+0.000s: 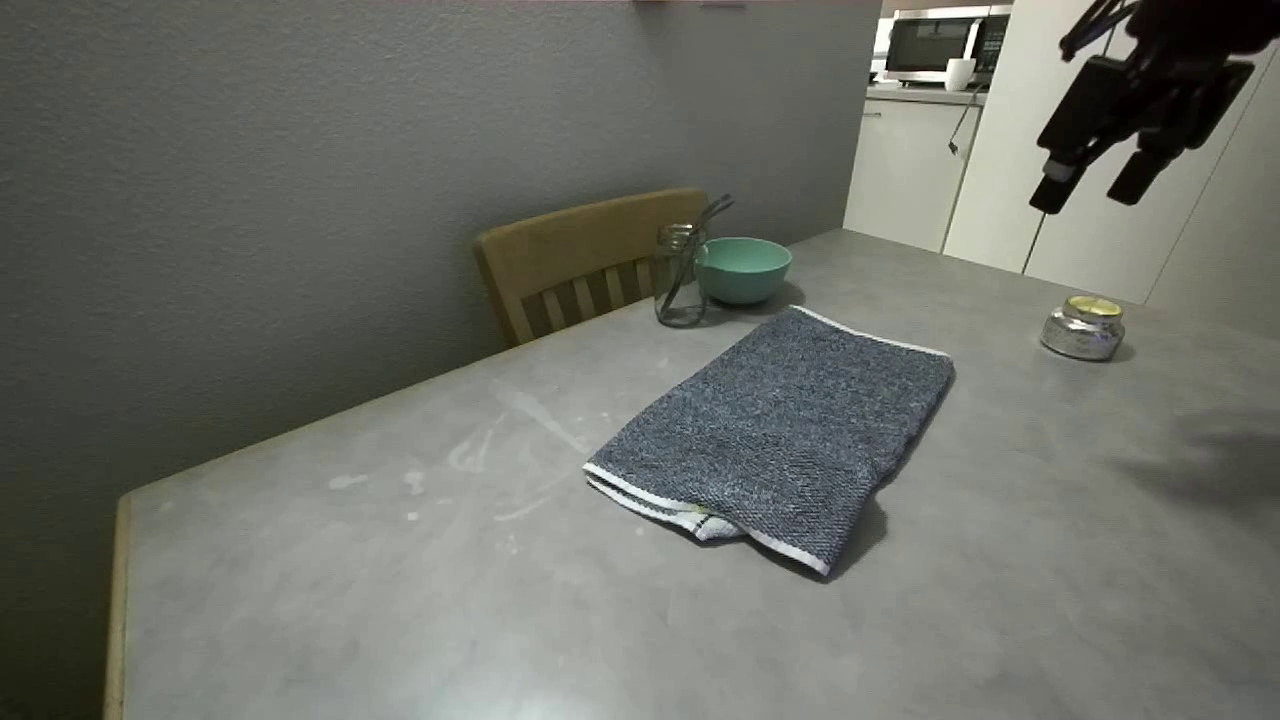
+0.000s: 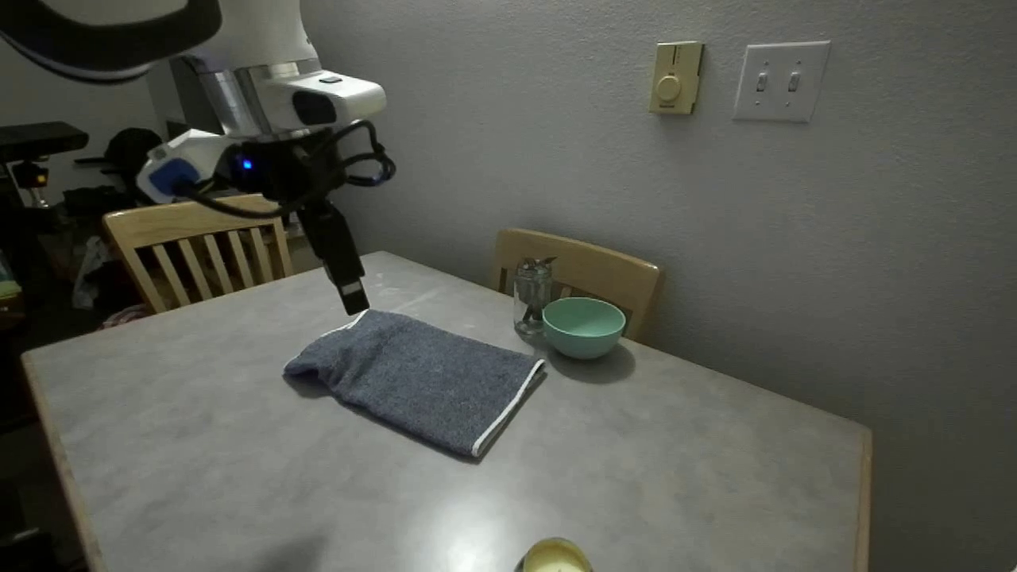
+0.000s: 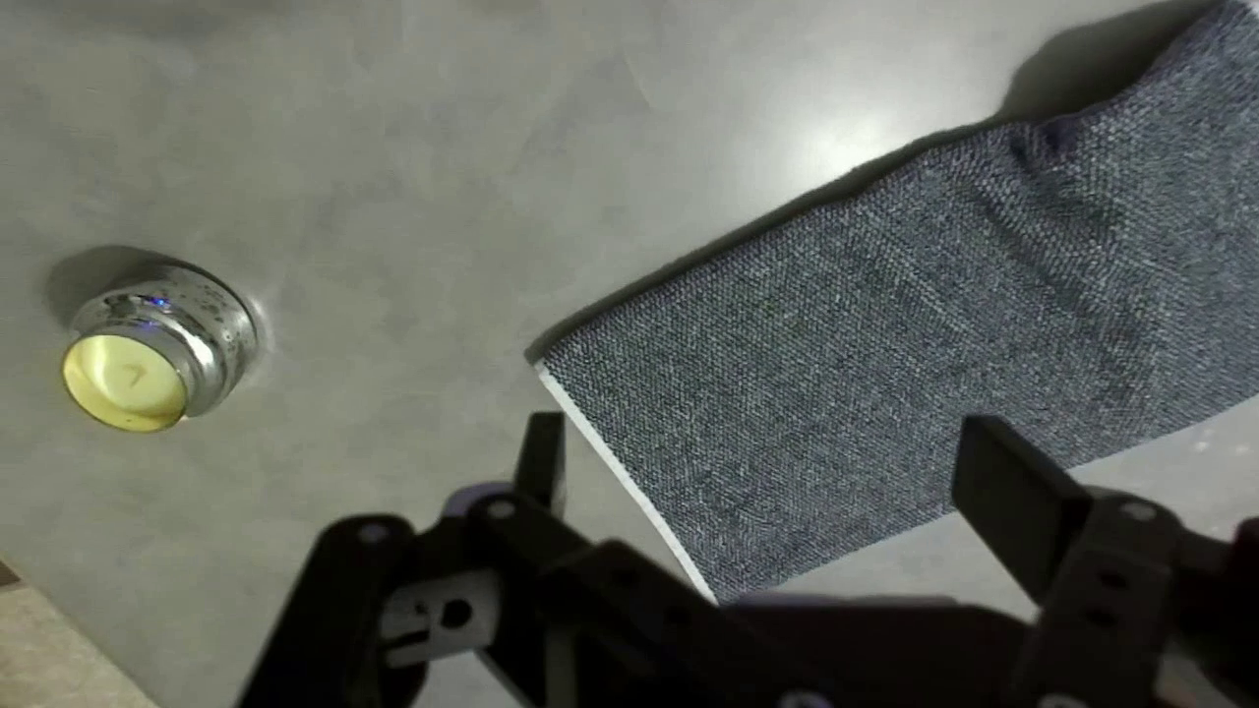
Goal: Fold the towel in half from right to left
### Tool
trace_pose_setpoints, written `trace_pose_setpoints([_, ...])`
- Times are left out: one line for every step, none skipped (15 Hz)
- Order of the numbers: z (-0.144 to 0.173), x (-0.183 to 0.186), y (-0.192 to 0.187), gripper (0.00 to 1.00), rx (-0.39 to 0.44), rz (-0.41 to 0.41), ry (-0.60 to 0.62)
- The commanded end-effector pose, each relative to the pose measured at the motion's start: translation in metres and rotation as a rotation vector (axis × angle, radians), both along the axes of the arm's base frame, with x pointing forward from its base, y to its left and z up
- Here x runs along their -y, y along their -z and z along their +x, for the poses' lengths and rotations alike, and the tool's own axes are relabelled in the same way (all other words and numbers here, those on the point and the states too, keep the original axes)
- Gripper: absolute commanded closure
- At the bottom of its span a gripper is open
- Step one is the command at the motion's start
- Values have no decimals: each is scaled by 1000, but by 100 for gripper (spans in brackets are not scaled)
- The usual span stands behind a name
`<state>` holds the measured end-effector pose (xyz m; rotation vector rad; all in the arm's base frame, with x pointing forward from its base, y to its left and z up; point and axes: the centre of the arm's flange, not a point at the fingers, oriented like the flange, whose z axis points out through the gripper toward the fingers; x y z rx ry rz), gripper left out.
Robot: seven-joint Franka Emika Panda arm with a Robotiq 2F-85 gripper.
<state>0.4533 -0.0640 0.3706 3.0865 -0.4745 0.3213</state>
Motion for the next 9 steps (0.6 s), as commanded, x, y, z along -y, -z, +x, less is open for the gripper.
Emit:
trace_pose_setpoints([13, 28, 25, 0, 17, 1, 14])
trace_pose_setpoints([12, 29, 22, 0, 39, 29, 7])
trace_pose_setpoints([5, 19, 17, 0, 15, 6, 23])
trace_pose_setpoints([6, 23, 19, 0, 21, 14, 22])
trace_pose_setpoints([7, 24, 20, 0, 23, 16, 22])
trace_pose_setpoints([7, 24, 20, 0, 25, 17, 22])
trace_pose_setpoints([7, 24, 19, 0, 26, 17, 22])
trace_pose_setpoints([8, 23, 22, 0, 39, -18, 9])
trace_pose_setpoints([10, 27, 26, 0, 55, -37, -15])
